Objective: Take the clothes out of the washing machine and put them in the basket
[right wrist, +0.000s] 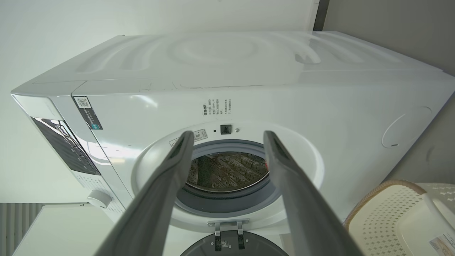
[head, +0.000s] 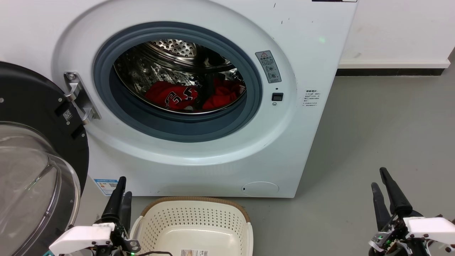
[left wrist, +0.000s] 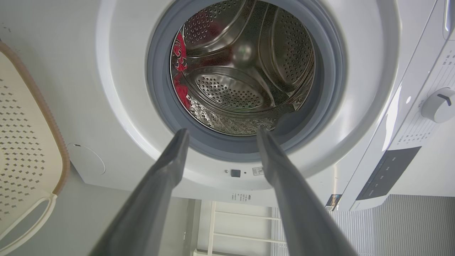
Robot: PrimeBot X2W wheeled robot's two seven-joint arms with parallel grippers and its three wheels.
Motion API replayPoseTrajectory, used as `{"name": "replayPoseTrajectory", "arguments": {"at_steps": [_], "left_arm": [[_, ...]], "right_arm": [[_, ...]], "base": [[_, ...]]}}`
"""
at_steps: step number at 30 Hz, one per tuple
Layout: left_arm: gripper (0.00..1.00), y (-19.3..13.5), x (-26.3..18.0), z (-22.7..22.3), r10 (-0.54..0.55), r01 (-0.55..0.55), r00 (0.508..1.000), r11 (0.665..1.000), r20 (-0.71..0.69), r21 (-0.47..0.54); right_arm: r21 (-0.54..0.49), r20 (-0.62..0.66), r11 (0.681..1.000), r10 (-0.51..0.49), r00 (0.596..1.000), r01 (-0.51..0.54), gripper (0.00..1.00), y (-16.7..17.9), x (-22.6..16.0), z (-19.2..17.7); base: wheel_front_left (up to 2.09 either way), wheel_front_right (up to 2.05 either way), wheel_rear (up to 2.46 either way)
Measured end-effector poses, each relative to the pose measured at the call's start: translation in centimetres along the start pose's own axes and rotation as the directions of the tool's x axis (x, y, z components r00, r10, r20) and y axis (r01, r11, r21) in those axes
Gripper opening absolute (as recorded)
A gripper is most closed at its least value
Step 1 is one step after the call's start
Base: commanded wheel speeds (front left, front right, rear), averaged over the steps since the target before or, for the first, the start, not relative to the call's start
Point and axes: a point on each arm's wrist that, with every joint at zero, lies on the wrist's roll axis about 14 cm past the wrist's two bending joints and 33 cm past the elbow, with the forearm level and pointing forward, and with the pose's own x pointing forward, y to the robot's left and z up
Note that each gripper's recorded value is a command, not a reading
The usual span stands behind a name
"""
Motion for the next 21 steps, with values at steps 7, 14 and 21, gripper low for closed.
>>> {"name": "replayPoseTrajectory", "arguments": {"at_steps": [7, 14, 21], "left_arm": [[1.00, -0.1, -0.1, 1.6, 0.001, -0.006, 0.998, 0.997, 0.066, 0.080], [1.00, -0.5, -0.3, 3.6, -0.013, -0.009, 0.991, 0.987, 0.136, 0.162], [1.00, -2.0, -0.4, 5.5, -0.051, -0.007, 0.978, 0.961, 0.201, 0.277]], "right_arm": [[-0.042, 0.050, 0.999, 0.013, 0.999, -0.011, 1.00, 0.4, 0.0, 0.9], [-0.155, 0.110, 0.988, -0.005, 0.994, 0.022, 1.00, -0.1, -0.4, 2.6], [-0.377, 0.142, 0.926, 0.046, 0.989, 0.011, 1.00, 1.6, -0.2, 3.7]], "base": [[0.00, 0.00, 0.00], [0.00, 0.00, 0.00], [0.00, 0.00, 0.00]]}}
